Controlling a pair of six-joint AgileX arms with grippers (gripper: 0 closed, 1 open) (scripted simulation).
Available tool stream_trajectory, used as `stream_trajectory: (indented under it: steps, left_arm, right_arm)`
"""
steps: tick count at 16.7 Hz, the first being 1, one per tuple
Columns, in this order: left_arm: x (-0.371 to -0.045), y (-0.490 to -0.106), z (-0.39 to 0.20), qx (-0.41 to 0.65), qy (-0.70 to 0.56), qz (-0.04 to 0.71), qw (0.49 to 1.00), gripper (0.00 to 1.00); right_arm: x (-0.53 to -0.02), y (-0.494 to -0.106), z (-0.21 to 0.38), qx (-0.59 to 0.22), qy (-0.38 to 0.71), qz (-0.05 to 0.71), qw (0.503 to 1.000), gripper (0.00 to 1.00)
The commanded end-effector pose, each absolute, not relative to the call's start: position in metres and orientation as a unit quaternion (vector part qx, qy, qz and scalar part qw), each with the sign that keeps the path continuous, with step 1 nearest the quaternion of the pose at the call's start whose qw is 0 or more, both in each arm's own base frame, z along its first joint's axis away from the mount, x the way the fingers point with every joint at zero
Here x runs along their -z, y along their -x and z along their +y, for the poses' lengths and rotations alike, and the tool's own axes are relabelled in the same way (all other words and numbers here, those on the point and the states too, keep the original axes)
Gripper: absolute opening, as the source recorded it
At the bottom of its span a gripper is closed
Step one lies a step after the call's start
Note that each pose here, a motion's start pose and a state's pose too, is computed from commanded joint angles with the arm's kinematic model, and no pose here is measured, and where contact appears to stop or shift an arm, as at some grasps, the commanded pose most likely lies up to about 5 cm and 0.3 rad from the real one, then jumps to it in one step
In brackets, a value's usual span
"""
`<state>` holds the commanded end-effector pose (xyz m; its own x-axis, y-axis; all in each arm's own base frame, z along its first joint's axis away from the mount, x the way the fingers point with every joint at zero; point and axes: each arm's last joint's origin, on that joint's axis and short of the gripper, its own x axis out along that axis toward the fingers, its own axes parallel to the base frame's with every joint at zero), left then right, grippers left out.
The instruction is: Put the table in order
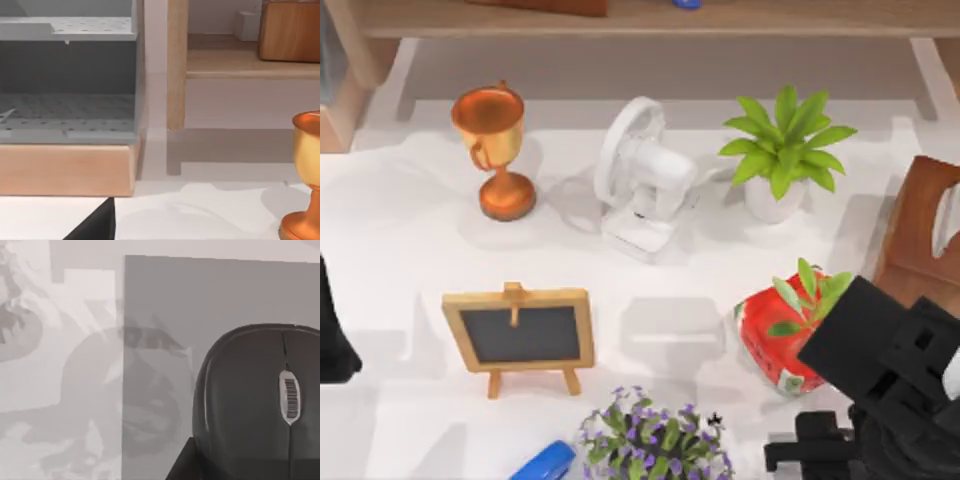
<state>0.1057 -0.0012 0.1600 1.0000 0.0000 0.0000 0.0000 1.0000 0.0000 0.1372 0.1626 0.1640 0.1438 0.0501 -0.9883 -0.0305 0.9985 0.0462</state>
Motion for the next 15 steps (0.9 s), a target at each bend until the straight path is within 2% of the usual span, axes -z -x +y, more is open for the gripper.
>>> stream_trajectory:
  steps: [4, 8, 15]
  left_arm:
    - [-0.160, -0.106, -0.001, 0.000, 0.000, 0.000, 1.000, 1.00]
    - [-0.160, -0.106, -0.001, 0.000, 0.000, 0.000, 1.000, 1.00]
    - [-0.160, -0.106, -0.001, 0.000, 0.000, 0.000, 1.000, 1.00]
  right_arm:
    - [-0.142, -0.137, 0.160, -0.007, 0.005, 0.671, 0.742, 0.00]
    - [-0.142, -0.137, 0.160, -0.007, 0.005, 0.671, 0.742, 0.00]
    - [-0.142, -0.137, 0.160, -0.007, 0.005, 0.671, 0.742, 0.53]
